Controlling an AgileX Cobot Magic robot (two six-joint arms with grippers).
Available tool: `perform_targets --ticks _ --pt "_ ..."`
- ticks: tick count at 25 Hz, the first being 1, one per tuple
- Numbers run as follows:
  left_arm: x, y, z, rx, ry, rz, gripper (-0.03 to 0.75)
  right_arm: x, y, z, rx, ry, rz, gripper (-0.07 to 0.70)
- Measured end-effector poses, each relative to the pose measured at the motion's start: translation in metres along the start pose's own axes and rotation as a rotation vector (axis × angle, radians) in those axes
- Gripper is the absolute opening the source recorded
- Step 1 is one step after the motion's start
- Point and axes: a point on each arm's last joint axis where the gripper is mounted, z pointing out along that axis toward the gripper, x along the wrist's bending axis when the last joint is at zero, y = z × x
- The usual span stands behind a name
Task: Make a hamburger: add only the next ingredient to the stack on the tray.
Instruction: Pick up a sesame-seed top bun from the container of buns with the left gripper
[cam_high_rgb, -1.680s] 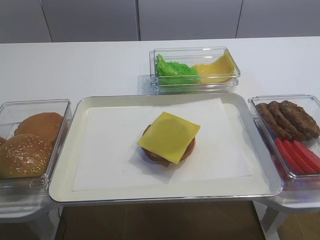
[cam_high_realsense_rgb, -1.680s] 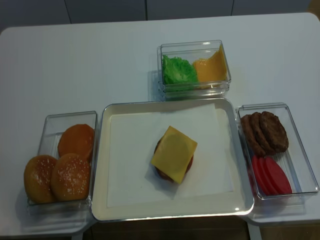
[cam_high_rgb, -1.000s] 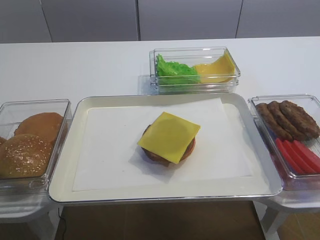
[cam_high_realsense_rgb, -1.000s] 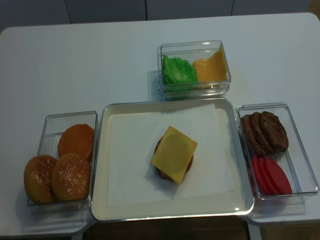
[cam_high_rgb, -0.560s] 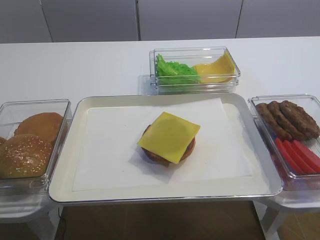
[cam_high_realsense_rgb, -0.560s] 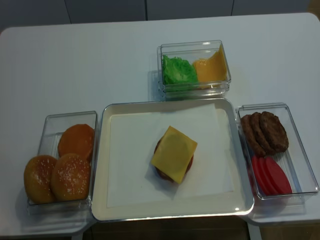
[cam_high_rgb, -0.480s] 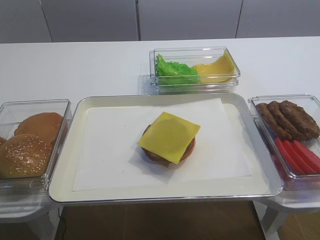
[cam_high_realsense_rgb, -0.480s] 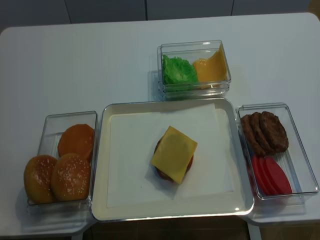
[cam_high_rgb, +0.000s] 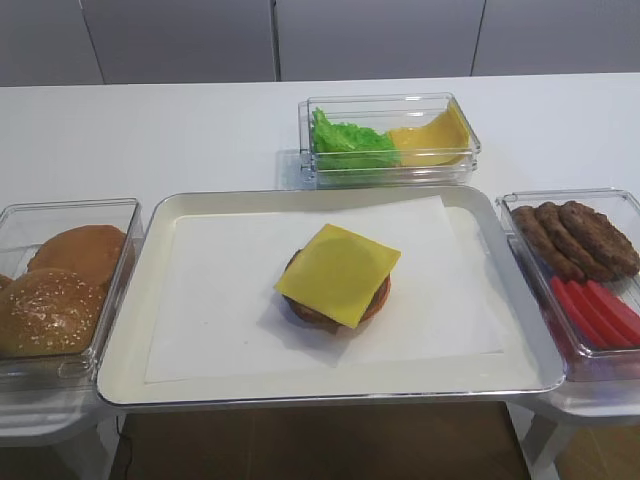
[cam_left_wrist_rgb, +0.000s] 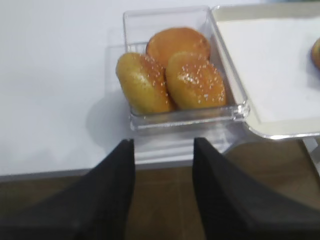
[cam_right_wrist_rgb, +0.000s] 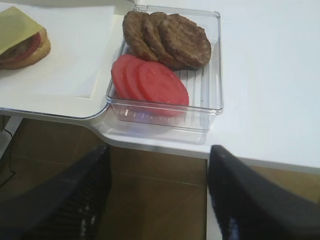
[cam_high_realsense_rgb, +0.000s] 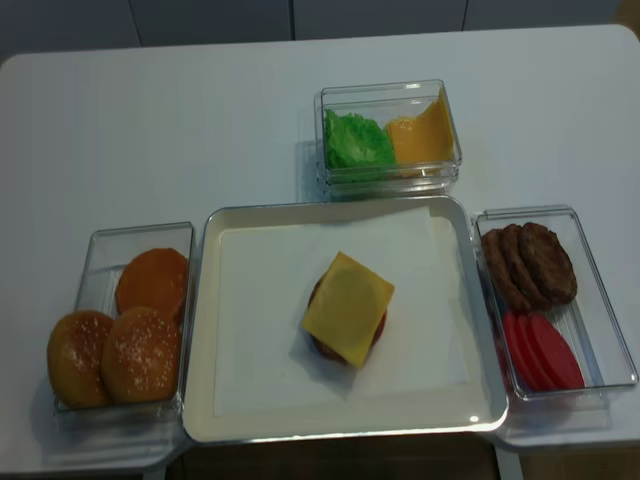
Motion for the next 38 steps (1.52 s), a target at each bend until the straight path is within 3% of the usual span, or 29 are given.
perform_targets --ticks 4,11,20,28,33,38 --pt "-0.001 0.015 -0.01 -0.054 -0.004 -0.021 0.302 0.0 0.0 0.0 0.0 0.0 0.0 0.46" --pt "-0.001 0.069 0.011 0.061 0.045 -0.073 0.391 0.0 0.0 0.0 0.0 0.0 -0.002 0.46" --pt "-0.004 0.128 0.074 0.295 0.066 -0.145 0.397 0.0 0.0 0.0 -0.004 0.0 -0.002 0.46" --pt "-0.007 0.132 0.125 0.464 0.053 -0.211 0.397 0.0 0.0 0.0 -0.004 0.0 -0.002 0.46" --pt "0.008 0.131 0.136 0.491 0.112 -0.277 0.397 0.0 0.001 0.0 -0.006 0.0 -0.004 0.46" --pt "0.026 0.128 0.147 0.545 0.064 -0.346 0.397 0.0 0.001 0.0 -0.006 0.0 -0.004 0.46"
